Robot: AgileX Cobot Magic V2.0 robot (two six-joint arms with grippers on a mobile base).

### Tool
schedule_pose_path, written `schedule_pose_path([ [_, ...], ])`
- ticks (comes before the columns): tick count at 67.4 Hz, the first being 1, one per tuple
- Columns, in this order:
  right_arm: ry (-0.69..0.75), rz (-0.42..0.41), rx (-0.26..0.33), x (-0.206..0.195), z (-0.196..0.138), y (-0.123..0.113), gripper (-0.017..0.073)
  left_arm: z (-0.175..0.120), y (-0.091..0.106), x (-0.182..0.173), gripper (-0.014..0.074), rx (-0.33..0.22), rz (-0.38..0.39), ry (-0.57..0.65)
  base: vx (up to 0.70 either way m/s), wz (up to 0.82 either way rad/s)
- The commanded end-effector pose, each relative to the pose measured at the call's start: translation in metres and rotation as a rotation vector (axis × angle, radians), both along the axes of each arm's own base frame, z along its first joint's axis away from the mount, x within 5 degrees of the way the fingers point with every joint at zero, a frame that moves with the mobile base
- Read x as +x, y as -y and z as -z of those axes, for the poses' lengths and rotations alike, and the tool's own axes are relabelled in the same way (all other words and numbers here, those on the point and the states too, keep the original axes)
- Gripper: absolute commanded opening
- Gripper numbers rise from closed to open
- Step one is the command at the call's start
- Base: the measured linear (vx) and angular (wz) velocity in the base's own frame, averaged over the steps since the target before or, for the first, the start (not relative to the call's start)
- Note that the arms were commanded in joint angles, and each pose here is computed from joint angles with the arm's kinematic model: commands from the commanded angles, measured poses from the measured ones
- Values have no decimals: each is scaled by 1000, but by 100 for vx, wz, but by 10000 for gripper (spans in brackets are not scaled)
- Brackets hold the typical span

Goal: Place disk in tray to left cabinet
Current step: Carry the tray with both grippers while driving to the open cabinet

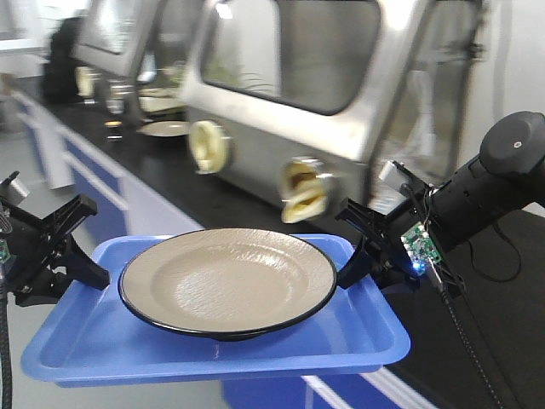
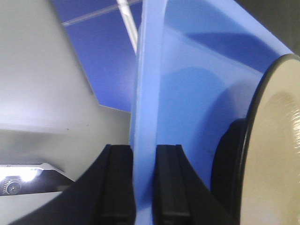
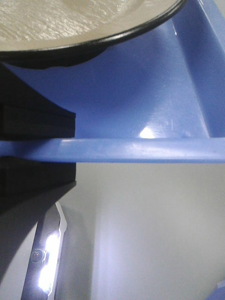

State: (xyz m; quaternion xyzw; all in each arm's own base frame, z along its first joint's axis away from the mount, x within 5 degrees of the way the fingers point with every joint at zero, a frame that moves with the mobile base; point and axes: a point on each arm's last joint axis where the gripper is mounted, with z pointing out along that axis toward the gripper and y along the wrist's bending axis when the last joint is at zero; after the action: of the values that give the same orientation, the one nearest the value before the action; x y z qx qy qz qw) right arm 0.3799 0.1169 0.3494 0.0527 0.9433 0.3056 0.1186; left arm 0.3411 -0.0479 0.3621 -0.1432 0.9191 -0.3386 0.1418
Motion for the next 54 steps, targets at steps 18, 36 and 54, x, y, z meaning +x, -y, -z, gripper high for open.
schedule_pose_path([
  [18,51,-47,162,-21,-41,-14,-4,-37,19,-17,-1,-181,34,57,1,80],
  [36,51,-47,162,-21,-41,-14,-4,-37,19,-17,-1,-181,35,56,7,69],
  [54,51,-47,162,-21,-41,-14,-4,-37,19,-17,-1,-181,35,56,13,58],
])
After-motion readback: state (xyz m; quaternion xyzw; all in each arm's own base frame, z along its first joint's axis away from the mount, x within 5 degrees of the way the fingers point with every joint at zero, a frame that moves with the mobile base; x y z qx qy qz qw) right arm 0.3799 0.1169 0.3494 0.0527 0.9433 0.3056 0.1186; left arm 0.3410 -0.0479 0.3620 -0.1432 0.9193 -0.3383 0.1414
